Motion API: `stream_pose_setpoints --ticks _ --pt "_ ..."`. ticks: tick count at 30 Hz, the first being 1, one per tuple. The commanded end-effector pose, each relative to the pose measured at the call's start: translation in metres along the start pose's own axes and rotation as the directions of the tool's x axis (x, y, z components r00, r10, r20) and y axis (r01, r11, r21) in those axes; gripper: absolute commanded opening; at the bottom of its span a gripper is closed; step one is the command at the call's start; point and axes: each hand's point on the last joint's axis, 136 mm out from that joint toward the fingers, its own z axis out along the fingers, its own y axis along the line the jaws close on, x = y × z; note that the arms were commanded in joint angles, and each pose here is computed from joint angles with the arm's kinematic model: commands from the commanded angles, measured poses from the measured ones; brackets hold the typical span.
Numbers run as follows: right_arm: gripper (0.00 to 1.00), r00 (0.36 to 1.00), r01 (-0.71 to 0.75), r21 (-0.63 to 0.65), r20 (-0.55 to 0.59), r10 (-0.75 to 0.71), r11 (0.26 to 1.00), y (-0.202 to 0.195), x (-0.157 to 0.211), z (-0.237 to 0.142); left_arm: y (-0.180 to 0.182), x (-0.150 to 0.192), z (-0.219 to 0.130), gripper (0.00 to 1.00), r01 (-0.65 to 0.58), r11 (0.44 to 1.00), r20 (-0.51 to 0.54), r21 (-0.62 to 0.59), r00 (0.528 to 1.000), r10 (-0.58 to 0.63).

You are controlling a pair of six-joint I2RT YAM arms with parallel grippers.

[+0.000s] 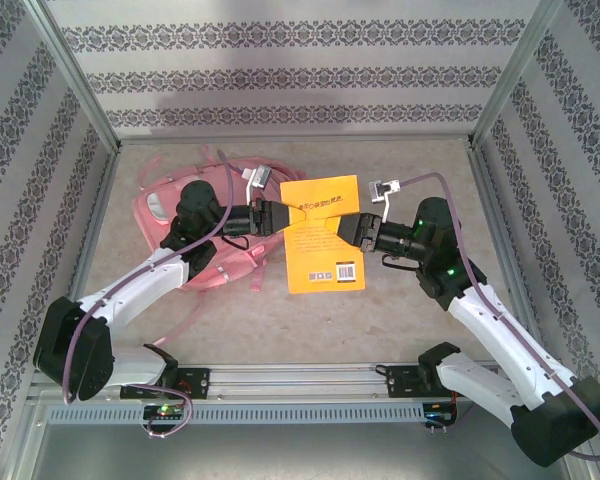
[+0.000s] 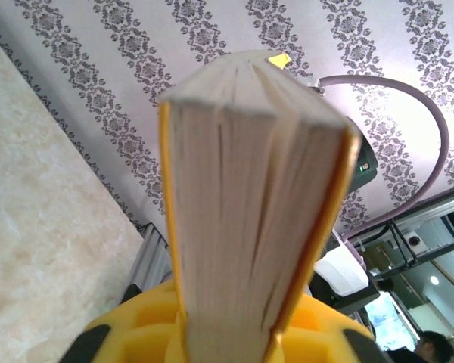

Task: Pack the student bag
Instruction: Pass the book.

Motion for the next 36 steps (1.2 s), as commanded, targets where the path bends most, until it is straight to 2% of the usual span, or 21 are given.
stream_pose_setpoints --ticks 1,3,4,6,8,10,13,15,21,26,33,36 --pt "0.16 0.994 0.044 0.049 0.096 -0.048 0.998 0.003 -0.023 -0.008 -0.021 -0.003 -0.004 0.00 -0.094 0.995 0.022 0.022 0.995 0.094" --pt "0.55 0.992 0.030 0.126 0.121 -0.046 0.992 -0.009 -0.023 -0.013 -0.023 -0.009 -0.007 0.00 -0.099 0.995 0.058 -0.002 0.993 0.099" --pt "0.71 0.989 0.026 0.168 0.137 -0.050 0.985 -0.015 -0.024 -0.017 -0.025 -0.013 -0.010 0.00 -0.102 0.995 0.087 -0.019 0.991 0.103" --pt "0.88 0.984 0.009 0.209 0.173 -0.046 0.978 -0.023 -0.024 -0.023 -0.025 -0.022 -0.015 0.00 -0.099 0.993 0.148 -0.065 0.983 0.108" --pt "0.98 0.977 -0.022 0.178 0.213 -0.017 0.984 -0.026 -0.021 -0.025 -0.026 -0.033 -0.023 0.00 -0.089 0.990 0.228 -0.108 0.967 0.112" --pt "0.98 0.964 -0.071 0.145 0.263 0.031 0.987 -0.031 -0.018 -0.027 -0.027 -0.045 -0.034 0.00 -0.062 0.990 0.339 -0.129 0.935 0.103" --pt "0.98 0.932 -0.127 0.065 0.349 0.096 0.990 -0.034 -0.017 -0.031 -0.028 -0.060 -0.053 0.00 -0.011 0.993 0.501 -0.118 0.863 0.069" --pt "0.98 0.913 -0.136 0.015 0.389 0.120 0.991 -0.032 -0.017 -0.031 -0.027 -0.065 -0.059 0.00 0.016 0.995 0.561 -0.097 0.827 0.042" --pt "0.96 0.891 -0.118 -0.065 0.434 0.134 0.991 -0.013 -0.019 -0.021 -0.023 -0.068 -0.059 0.00 0.042 0.994 0.594 -0.098 0.804 0.024" --pt "0.87 0.889 -0.146 -0.130 0.418 0.187 0.981 -0.004 -0.021 -0.002 -0.013 -0.071 -0.062 0.00 0.058 0.991 0.620 -0.118 0.784 0.028" --pt "0.69 0.847 -0.239 -0.162 0.447 0.288 0.957 -0.014 -0.028 0.005 0.002 -0.069 -0.058 0.00 0.096 0.989 0.625 -0.115 0.780 -0.003" --pt "0.65 0.843 -0.252 -0.175 0.443 0.305 0.952 -0.013 -0.029 0.011 0.007 -0.067 -0.056 0.00 0.110 0.987 0.625 -0.121 0.780 -0.010"
